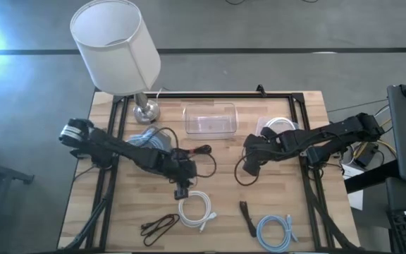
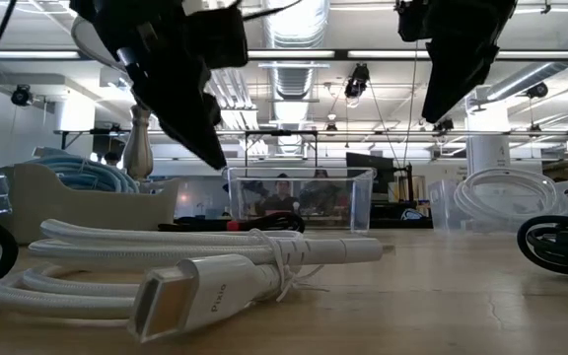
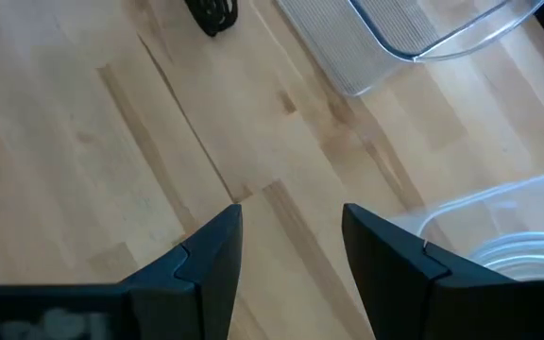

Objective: Pick & Place USB Port
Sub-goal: Put the white USB cable into the right transparent bin

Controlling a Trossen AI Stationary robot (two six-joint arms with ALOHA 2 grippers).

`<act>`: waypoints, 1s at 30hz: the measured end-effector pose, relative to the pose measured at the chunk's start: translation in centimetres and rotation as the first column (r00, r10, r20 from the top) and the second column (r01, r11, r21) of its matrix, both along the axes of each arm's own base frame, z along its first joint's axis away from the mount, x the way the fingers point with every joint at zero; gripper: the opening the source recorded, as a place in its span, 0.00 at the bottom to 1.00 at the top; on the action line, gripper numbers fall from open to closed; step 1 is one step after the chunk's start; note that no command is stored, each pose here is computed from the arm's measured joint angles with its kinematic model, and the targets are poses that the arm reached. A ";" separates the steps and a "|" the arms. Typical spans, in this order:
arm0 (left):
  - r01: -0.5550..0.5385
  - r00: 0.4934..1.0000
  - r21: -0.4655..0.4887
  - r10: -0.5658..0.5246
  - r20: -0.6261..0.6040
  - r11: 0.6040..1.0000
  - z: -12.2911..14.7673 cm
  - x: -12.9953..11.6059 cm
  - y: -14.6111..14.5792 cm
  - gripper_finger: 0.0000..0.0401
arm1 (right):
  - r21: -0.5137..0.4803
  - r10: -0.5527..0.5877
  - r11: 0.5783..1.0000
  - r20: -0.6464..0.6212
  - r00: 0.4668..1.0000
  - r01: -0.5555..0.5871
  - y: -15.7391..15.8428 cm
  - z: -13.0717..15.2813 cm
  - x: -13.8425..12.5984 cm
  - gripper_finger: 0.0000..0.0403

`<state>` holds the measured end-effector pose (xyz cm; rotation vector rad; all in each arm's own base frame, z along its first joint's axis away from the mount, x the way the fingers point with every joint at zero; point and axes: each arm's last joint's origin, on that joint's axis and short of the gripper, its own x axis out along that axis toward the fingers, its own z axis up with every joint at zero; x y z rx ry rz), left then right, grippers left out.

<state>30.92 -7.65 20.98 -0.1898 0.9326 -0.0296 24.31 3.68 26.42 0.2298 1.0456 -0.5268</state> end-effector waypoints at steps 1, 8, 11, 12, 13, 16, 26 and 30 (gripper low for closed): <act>0.013 1.000 -0.017 -0.013 -0.005 1.000 -0.4 0.3 -0.1 0.31 | -0.003 0.006 1.000 0.000 1.000 -0.006 0.0 0.0 0.0 0.44; 0.066 0.996 -0.073 -0.069 -0.050 0.995 -3.0 1.4 -1.0 0.31 | -0.007 0.019 1.000 0.005 1.000 -0.019 0.0 0.0 0.1 0.44; 0.075 0.993 -0.069 -0.081 -0.082 0.995 -4.0 1.6 -1.4 0.31 | -0.008 0.020 1.000 0.006 1.000 -0.020 0.0 0.0 0.1 0.44; 0.080 0.992 -0.069 -0.086 -0.091 0.994 -4.2 1.6 -1.6 0.31 | -0.008 0.020 1.000 0.007 1.000 -0.020 0.0 0.0 0.1 0.44; 0.084 0.991 -0.068 -0.090 -0.097 0.994 -4.5 1.6 -1.7 0.31 | -0.008 0.020 1.000 0.007 1.000 -0.020 0.0 0.0 0.1 0.44; 0.097 0.989 -0.069 -0.104 -0.102 0.993 -4.9 1.6 -2.2 0.31 | -0.008 0.020 1.000 0.008 1.000 -0.020 0.0 0.0 0.1 0.44; 0.084 0.986 -0.080 -0.094 -0.137 0.993 -6.4 1.9 -2.9 0.31 | -0.013 0.037 0.999 0.040 0.999 -0.036 0.1 0.1 0.5 0.44; 0.073 0.985 -0.079 -0.084 -0.148 0.994 -6.8 2.0 -2.9 0.31 | -0.018 0.051 0.999 0.046 0.998 -0.050 0.1 0.0 0.6 0.44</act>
